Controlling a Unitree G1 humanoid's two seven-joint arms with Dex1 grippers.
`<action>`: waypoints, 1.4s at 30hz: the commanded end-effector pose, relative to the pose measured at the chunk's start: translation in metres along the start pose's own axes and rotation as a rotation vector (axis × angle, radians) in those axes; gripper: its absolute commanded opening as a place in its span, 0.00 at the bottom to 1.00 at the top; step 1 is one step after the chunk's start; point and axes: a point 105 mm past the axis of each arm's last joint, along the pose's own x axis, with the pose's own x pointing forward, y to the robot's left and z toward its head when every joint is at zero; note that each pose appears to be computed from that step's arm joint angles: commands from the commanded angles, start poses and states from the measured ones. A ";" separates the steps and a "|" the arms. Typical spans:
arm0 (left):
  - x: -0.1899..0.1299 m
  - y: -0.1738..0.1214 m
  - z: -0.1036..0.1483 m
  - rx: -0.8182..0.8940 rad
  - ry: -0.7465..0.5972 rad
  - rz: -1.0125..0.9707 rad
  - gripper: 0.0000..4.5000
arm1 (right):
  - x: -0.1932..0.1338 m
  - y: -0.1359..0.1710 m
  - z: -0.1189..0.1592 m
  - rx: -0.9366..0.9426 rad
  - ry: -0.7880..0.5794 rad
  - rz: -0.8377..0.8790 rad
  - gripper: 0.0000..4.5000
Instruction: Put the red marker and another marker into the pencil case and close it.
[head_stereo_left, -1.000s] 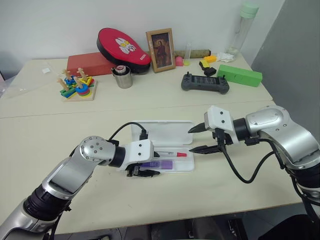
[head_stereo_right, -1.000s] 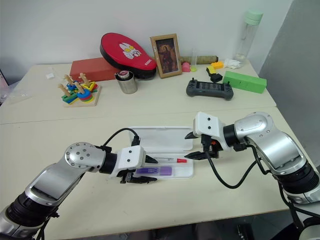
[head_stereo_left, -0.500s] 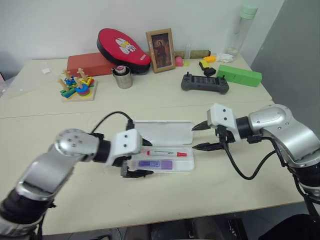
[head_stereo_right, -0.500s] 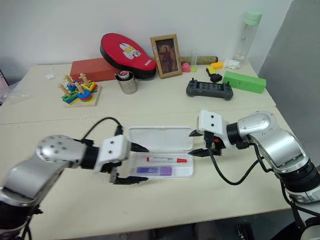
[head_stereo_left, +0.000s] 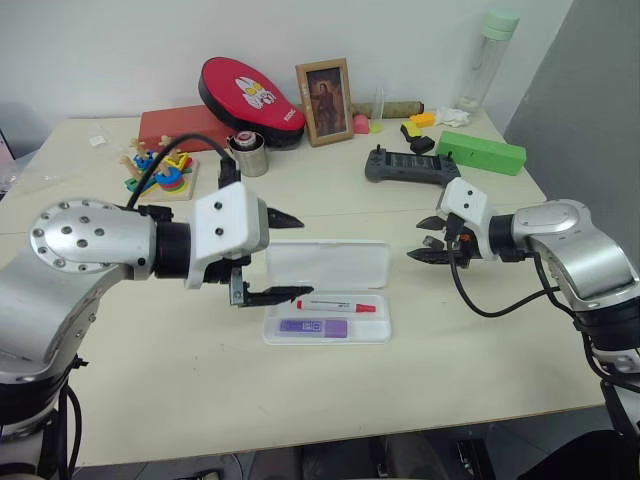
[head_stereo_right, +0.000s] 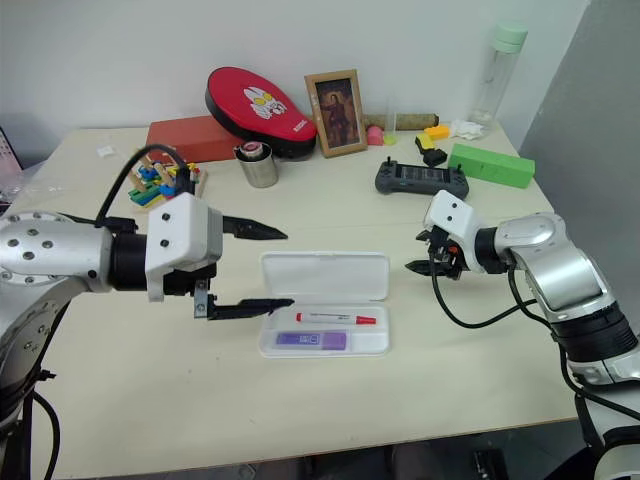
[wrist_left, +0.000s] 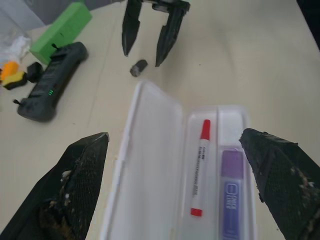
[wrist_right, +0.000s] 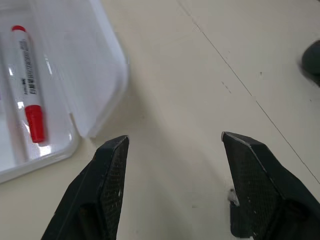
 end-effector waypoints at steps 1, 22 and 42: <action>0.001 0.009 0.001 0.044 0.028 0.055 0.99 | -0.007 -0.015 0.000 0.017 -0.023 -0.079 0.69; 0.019 0.037 -0.006 0.149 0.072 0.130 0.99 | 0.025 -0.050 -0.046 0.205 0.040 -0.244 0.69; 0.015 0.039 -0.016 0.136 0.095 0.144 1.00 | 0.028 -0.049 -0.077 0.386 0.090 -0.242 0.20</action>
